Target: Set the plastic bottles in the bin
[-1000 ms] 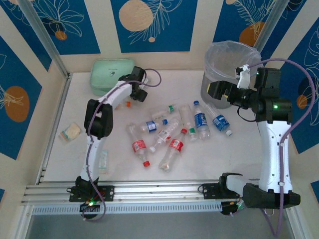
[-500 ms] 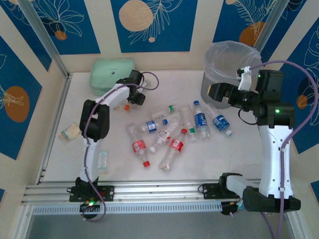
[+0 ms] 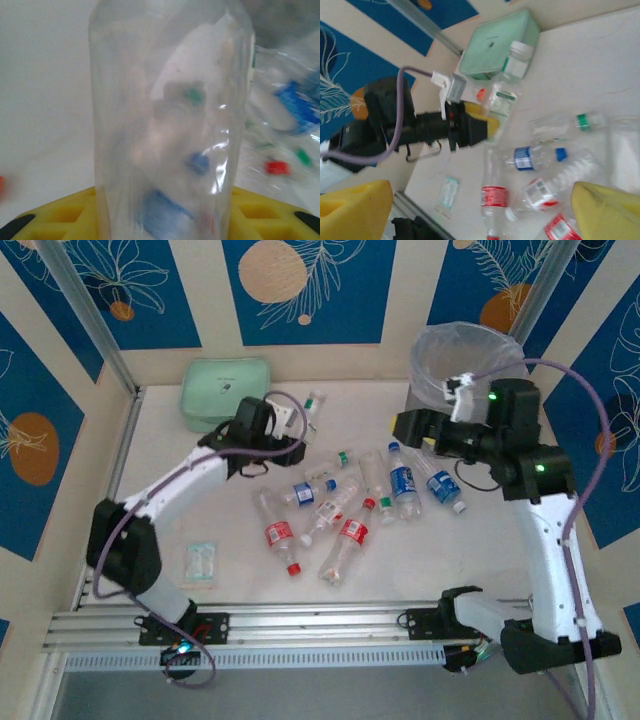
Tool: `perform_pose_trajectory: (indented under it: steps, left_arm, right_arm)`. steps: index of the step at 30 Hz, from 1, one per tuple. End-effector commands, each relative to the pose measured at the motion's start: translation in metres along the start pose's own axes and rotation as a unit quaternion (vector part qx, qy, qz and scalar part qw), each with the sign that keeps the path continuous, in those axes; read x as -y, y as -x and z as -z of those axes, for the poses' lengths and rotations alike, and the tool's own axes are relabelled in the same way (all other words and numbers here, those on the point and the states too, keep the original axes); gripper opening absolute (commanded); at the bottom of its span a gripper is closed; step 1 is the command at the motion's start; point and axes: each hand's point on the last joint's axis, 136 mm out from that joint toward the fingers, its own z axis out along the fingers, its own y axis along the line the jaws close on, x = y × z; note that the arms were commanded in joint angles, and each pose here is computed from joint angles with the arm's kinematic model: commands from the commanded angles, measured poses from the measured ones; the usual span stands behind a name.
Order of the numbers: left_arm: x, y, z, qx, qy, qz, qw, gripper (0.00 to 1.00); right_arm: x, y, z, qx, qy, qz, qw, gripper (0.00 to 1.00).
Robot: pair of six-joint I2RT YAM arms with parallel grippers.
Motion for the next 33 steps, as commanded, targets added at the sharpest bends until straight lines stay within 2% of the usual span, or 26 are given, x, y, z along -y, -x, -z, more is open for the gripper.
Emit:
perform_pose_trajectory:
  steps: [1,6,10,14,18,24,29,33]
  left_arm:
    - [0.03,-0.005,0.01,0.052,-0.045,0.063,0.996,0.42]
    - [0.054,-0.023,0.025,0.105,-0.054,0.103,0.988,0.4]
    - [0.065,-0.031,0.032,0.133,-0.056,0.112,0.983,0.41]
    - [0.071,-0.032,0.031,0.134,-0.064,0.108,0.983,0.42]
    - [0.08,-0.025,0.032,0.145,-0.083,0.105,0.98,0.42]
    - [0.086,-0.016,0.038,0.16,-0.092,0.093,0.978,0.42]
    - [0.084,-0.012,0.036,0.17,-0.087,0.091,0.977,0.44]
    - [0.083,-0.012,0.038,0.177,-0.086,0.087,0.977,0.46]
  right_arm:
    - [-0.003,-0.001,-0.04,-0.008,0.017,-0.033,0.999,0.9]
    - [-0.005,-0.028,-0.104,-0.048,0.023,-0.062,0.997,0.91]
    - [-0.003,-0.058,-0.146,-0.103,0.027,-0.079,0.991,0.94]
    - [0.006,-0.077,-0.169,-0.141,0.02,-0.091,0.986,0.96]
    - [0.009,-0.082,-0.181,-0.151,0.026,-0.103,0.983,0.93]
    - [0.019,-0.086,-0.189,-0.158,0.014,-0.113,0.981,0.83]
    - [0.019,-0.092,-0.194,-0.174,0.01,-0.114,0.978,0.63]
    - [0.02,-0.09,-0.196,-0.17,0.006,-0.106,0.98,0.56]
